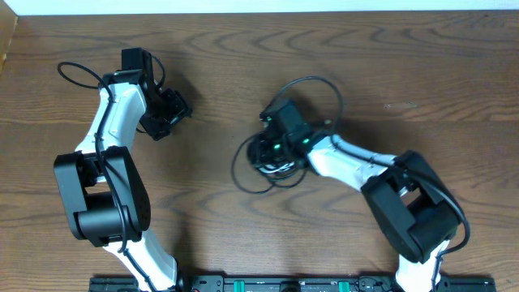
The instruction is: Untangle cables
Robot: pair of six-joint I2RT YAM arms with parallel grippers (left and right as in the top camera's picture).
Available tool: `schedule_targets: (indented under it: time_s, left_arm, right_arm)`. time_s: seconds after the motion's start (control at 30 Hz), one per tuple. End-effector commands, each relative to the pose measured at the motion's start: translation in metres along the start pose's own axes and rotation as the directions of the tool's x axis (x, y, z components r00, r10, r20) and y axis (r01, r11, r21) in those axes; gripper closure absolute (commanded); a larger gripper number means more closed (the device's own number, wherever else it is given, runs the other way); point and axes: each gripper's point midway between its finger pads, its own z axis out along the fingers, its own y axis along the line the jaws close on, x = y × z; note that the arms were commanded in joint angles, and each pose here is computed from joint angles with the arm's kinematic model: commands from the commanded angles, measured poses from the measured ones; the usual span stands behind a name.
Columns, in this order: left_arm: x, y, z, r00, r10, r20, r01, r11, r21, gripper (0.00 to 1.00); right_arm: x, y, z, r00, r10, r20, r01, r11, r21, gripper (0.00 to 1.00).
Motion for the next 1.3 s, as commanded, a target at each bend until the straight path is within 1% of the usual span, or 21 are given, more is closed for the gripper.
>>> schedule_targets:
  time_s: [0.0, 0.1, 0.17, 0.27, 0.33, 0.5, 0.6, 0.87, 1.03, 1.27]
  left_arm:
    - [0.001, 0.004, 0.004, 1.000, 0.000, -0.006, 0.000, 1.000, -0.019, 0.31]
    - [0.001, 0.004, 0.004, 1.000, 0.000, -0.006, 0.000, 1.000, -0.020, 0.31]
    - [0.001, 0.004, 0.004, 1.000, 0.000, -0.006, 0.000, 1.000, -0.019, 0.31]
    - [0.001, 0.004, 0.004, 1.000, 0.000, -0.007, 0.000, 1.000, -0.020, 0.31]
    - [0.001, 0.005, 0.004, 1.000, -0.001, -0.009, 0.001, 1.000, -0.021, 0.31]
    - [0.001, 0.004, 0.004, 1.000, 0.000, -0.009, 0.000, 1.000, -0.021, 0.31]
    - [0.002, 0.004, 0.004, 1.000, -0.001, -0.009, 0.000, 1.000, -0.021, 0.31]
    - [0.002, 0.003, 0.004, 1.000, -0.001, -0.014, 0.001, 1.000, -0.011, 0.31]
    - [0.002, 0.003, 0.004, 1.000, -0.001, -0.015, 0.001, 1.000, -0.011, 0.31]
    - [0.002, 0.003, 0.004, 1.000, -0.001, -0.014, 0.001, 1.000, -0.011, 0.31]
  right_arm:
    - [-0.028, 0.023, -0.020, 0.998, -0.021, 0.059, 0.024, 0.999, -0.048, 0.99]
    - [-0.048, 0.018, -0.033, 0.997, 0.010, 0.082, -0.007, 0.999, -0.035, 0.99]
    - [-0.050, 0.010, -0.036, 0.996, 0.031, 0.080, -0.029, 0.999, -0.020, 0.96]
    - [-0.049, -0.007, -0.040, 0.995, 0.067, 0.071, -0.070, 0.997, 0.033, 0.92]
    - [-0.048, -0.020, -0.042, 0.993, 0.090, 0.072, -0.096, 0.992, 0.081, 0.91]
    - [-0.042, -0.037, -0.044, 0.991, 0.114, 0.067, -0.123, 0.980, 0.153, 0.91]
    - [-0.041, -0.043, -0.043, 0.990, 0.110, 0.086, -0.125, 0.973, 0.196, 0.91]
    - [-0.038, -0.040, -0.037, 0.983, 0.113, 0.144, -0.148, 0.953, 0.265, 0.90]
    - [-0.032, -0.035, -0.033, 0.986, 0.088, 0.142, -0.125, 0.951, 0.283, 0.88]
    - [-0.026, -0.039, -0.034, 0.988, 0.096, 0.124, -0.130, 0.945, 0.301, 0.87]
